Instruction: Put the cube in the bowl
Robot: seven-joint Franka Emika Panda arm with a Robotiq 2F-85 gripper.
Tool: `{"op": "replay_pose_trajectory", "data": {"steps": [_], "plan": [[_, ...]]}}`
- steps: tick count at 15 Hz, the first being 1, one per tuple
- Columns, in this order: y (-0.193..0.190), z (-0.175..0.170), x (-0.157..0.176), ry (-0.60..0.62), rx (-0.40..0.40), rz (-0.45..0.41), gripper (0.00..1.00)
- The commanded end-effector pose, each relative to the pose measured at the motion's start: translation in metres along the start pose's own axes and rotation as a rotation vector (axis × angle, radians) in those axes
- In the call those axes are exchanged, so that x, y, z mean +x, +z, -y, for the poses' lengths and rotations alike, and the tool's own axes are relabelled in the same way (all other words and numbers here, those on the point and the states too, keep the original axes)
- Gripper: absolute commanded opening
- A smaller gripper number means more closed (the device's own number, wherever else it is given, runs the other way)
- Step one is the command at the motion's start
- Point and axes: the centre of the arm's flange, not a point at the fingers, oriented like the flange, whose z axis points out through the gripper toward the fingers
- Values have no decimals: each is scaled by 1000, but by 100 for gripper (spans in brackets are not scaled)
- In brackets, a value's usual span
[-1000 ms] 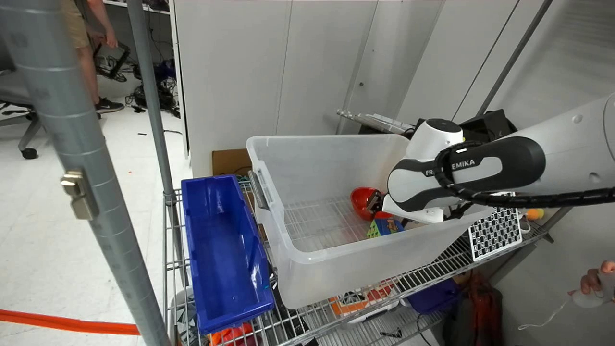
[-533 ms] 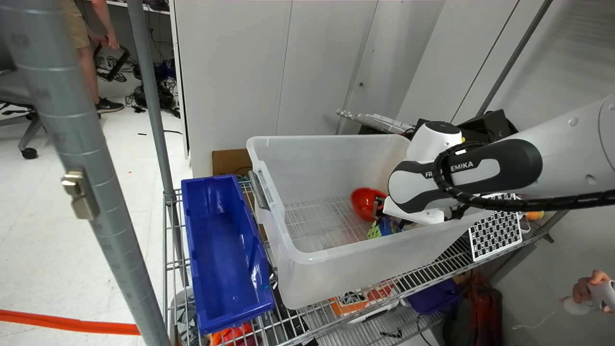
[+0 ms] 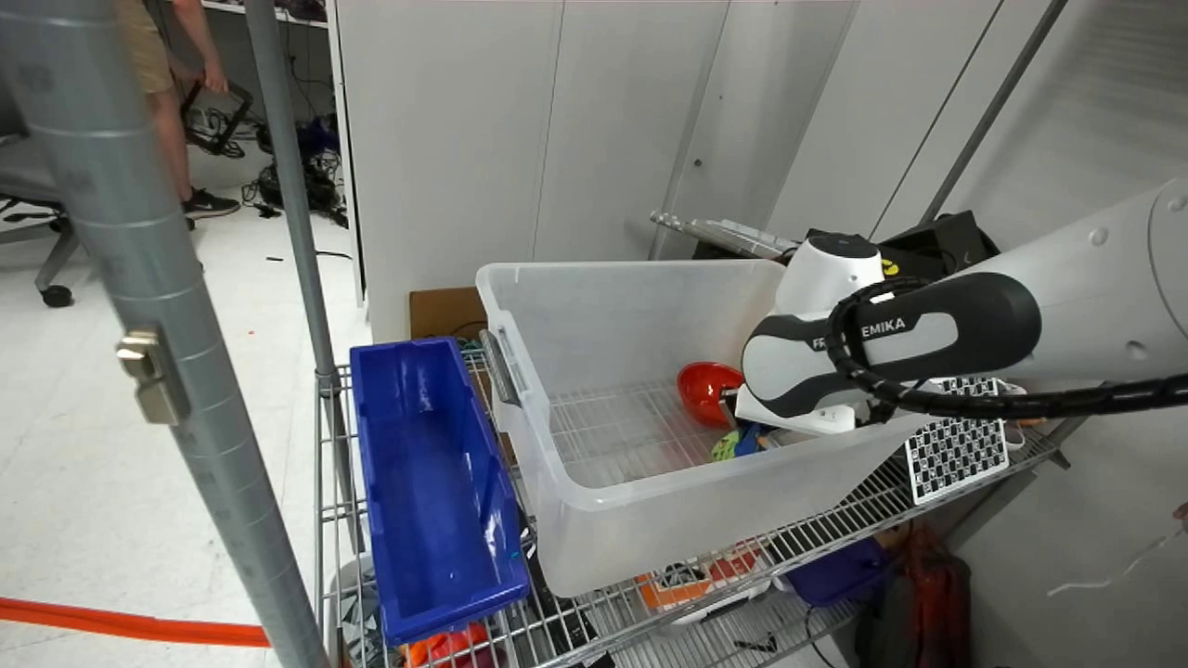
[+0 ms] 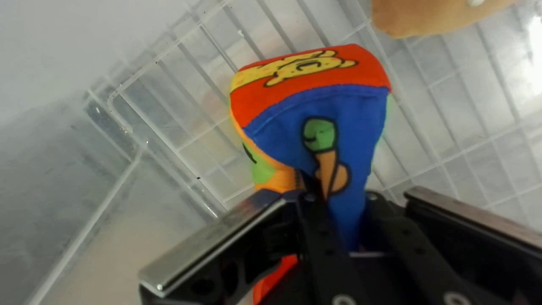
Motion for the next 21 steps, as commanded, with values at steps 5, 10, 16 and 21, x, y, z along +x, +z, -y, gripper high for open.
{"op": "replay_pose_trajectory", "data": {"steps": [5,10,16,21], "plan": [[-79,-3,-28,-79,-109,-13,2],[-121,-21,8,-62,-90,-102,3],[-146,15,52,32,116,-198,3],[-147,29,89,100,188,-281,3]]}}
